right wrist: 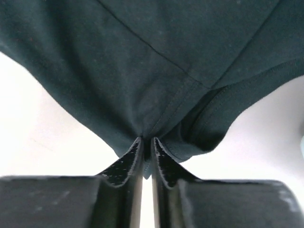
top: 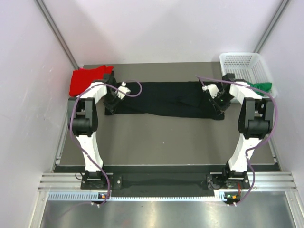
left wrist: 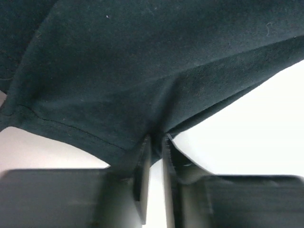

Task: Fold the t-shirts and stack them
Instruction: Fold the tshirt

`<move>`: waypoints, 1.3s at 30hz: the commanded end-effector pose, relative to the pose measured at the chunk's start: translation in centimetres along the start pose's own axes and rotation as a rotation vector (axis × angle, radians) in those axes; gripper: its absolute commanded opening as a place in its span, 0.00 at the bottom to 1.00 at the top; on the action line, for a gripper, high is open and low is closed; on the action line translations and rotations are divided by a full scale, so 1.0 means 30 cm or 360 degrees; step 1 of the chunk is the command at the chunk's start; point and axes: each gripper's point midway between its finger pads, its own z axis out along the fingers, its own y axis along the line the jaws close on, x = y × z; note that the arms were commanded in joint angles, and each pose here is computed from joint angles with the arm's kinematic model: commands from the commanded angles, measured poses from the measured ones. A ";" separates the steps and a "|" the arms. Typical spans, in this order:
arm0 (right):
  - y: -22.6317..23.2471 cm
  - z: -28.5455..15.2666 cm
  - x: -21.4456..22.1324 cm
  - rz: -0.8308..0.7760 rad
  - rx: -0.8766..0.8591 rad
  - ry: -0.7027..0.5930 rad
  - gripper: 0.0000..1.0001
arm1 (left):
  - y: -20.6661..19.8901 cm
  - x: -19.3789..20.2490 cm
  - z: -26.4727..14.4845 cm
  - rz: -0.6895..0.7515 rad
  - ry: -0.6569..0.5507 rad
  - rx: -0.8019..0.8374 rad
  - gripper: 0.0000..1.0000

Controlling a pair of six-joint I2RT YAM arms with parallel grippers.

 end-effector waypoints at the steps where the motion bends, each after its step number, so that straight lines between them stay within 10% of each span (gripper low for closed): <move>1: -0.053 0.007 0.012 0.0030 0.0093 0.0009 0.05 | 0.032 0.054 0.043 0.0071 0.0111 -0.0043 0.14; 3: -0.070 -0.001 0.017 0.0038 0.0134 0.0014 0.02 | 0.027 0.085 0.037 0.0131 0.0151 -0.0055 0.00; 33: -0.090 -0.079 0.135 0.0017 0.0274 0.0091 0.00 | -0.015 0.264 -0.109 0.0515 0.0276 -0.0153 0.00; 39: -0.062 -0.139 0.099 0.0019 0.0250 -0.0006 0.23 | -0.043 0.215 -0.206 0.0420 0.0159 -0.0137 0.19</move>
